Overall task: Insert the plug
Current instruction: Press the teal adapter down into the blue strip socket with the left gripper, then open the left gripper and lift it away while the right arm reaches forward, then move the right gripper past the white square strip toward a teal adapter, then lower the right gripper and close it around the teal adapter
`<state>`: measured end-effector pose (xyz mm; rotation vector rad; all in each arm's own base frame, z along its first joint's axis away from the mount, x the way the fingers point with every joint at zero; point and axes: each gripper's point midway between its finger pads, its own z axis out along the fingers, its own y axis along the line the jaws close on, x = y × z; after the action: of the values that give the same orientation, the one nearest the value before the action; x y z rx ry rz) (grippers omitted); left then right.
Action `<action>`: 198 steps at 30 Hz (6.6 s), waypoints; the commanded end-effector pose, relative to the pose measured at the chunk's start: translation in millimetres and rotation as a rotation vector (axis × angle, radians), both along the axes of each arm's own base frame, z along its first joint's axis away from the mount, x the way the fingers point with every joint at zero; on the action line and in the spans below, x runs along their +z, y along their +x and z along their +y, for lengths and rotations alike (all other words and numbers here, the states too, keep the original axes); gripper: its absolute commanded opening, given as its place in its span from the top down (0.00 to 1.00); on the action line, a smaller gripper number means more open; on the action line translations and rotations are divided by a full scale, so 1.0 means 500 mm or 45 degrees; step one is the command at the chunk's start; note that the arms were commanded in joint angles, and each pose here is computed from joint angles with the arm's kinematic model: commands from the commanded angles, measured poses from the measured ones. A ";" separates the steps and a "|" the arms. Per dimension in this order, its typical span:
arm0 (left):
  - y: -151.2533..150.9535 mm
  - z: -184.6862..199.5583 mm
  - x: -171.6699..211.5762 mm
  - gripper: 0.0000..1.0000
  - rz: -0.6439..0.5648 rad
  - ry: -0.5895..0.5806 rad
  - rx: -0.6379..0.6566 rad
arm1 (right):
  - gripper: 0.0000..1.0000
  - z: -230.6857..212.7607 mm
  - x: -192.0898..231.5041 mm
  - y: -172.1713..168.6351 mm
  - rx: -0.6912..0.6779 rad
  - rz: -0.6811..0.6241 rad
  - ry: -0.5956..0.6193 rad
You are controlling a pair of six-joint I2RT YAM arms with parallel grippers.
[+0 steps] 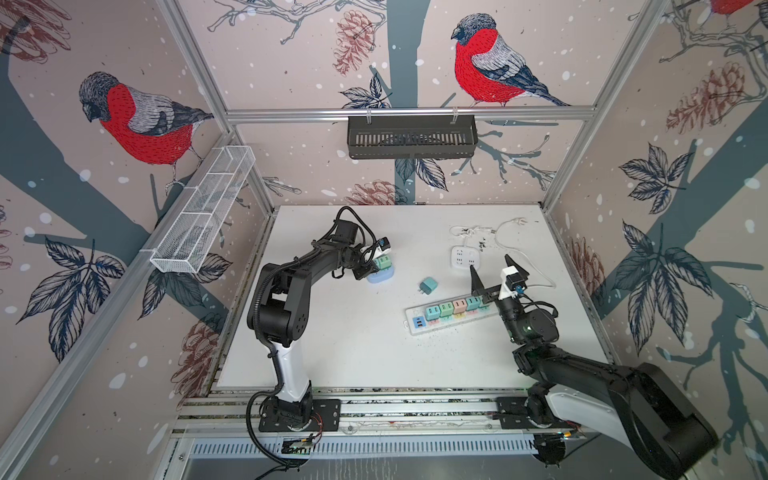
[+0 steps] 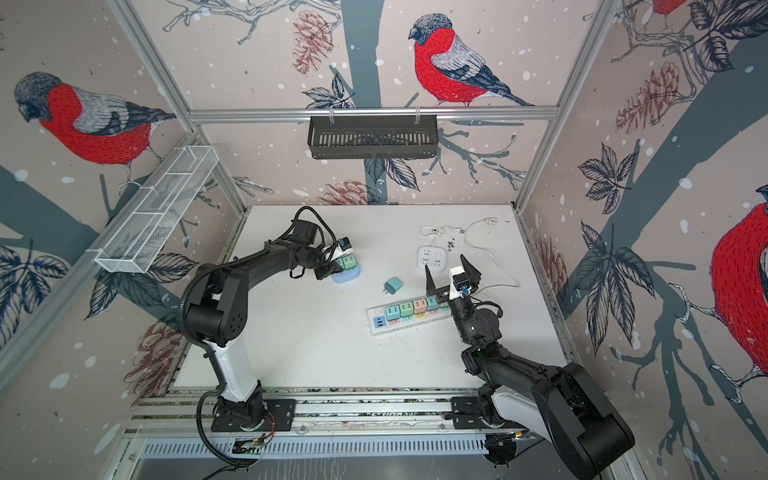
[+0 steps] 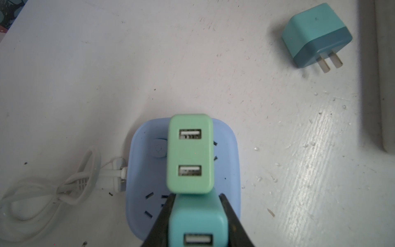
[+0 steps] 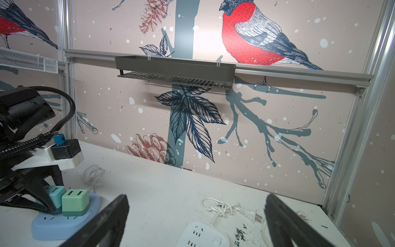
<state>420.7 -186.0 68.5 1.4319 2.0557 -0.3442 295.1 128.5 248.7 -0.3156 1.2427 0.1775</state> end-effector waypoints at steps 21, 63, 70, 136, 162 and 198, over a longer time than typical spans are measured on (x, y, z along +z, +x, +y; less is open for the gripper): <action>-0.066 0.024 -0.069 1.00 0.318 0.101 -0.008 | 0.00 -0.002 0.006 -0.001 0.008 -0.009 0.026; -0.120 0.179 0.424 0.02 -0.801 -1.265 1.004 | 0.15 -0.149 -0.183 0.260 -0.072 0.891 0.643; -0.136 0.243 0.367 0.02 -0.801 -1.255 1.259 | 0.15 -0.091 -0.247 0.306 -0.007 1.123 0.591; -0.168 0.300 0.259 0.03 -0.881 -1.200 1.405 | 0.21 0.311 -0.433 0.310 0.151 1.557 -0.240; -0.152 0.295 0.255 0.03 -0.841 -1.176 1.401 | 0.02 0.272 -0.374 0.099 0.122 1.973 -0.240; -0.146 0.291 0.252 0.03 -0.823 -1.171 1.395 | 0.01 0.409 -0.421 0.098 0.194 1.890 -0.544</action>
<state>347.4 -40.4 188.1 -0.1925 1.5076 -0.2224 342.8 345.6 40.4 -0.6844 2.7411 0.4136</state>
